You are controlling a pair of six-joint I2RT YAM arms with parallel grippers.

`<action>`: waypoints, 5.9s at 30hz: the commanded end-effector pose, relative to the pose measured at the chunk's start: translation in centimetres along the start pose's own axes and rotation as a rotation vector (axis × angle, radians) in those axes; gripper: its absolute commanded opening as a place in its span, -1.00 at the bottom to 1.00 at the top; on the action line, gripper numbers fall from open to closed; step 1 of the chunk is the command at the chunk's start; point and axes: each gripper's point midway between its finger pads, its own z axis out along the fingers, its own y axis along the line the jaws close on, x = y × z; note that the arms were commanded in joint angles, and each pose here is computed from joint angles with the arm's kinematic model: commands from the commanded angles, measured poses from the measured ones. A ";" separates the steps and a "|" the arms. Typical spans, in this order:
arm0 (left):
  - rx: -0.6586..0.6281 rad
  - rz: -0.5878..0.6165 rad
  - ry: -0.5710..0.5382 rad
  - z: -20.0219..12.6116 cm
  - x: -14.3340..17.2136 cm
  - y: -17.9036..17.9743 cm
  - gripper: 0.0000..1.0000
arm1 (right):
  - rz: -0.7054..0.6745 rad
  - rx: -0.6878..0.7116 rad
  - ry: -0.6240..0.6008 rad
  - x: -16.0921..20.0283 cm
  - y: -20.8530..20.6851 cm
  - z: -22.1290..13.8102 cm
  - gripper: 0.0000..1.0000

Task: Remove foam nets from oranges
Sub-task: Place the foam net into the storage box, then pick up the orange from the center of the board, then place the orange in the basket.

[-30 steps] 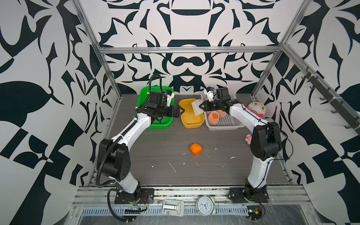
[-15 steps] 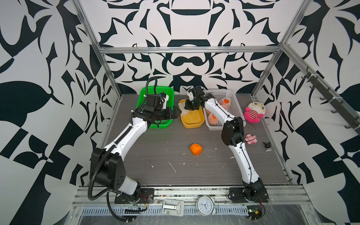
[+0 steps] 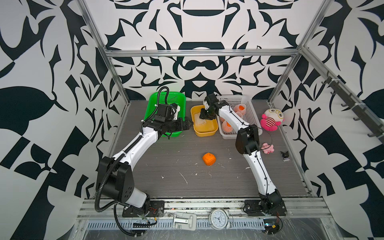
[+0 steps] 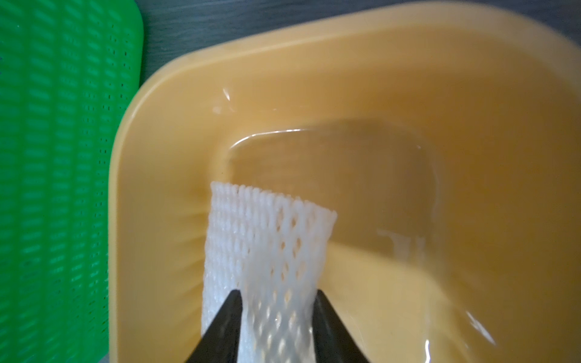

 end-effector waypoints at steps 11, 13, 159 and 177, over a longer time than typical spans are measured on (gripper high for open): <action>0.010 -0.006 -0.025 -1.2 0.4 -0.4 0.99 | -0.106 -0.044 -0.182 -4.9 4.2 -8.1 0.51; 0.014 -0.004 -0.031 -1.3 0.5 -0.5 0.99 | -0.112 -0.042 -0.190 -5.2 4.3 -8.5 0.56; -0.393 0.108 0.277 1.8 -7.4 9.8 -0.17 | -0.291 -0.055 -0.437 18.7 0.4 -20.6 0.99; -0.473 0.200 0.055 4.3 -15.1 18.3 -0.30 | -0.232 -0.188 -0.390 18.2 3.0 -18.8 0.89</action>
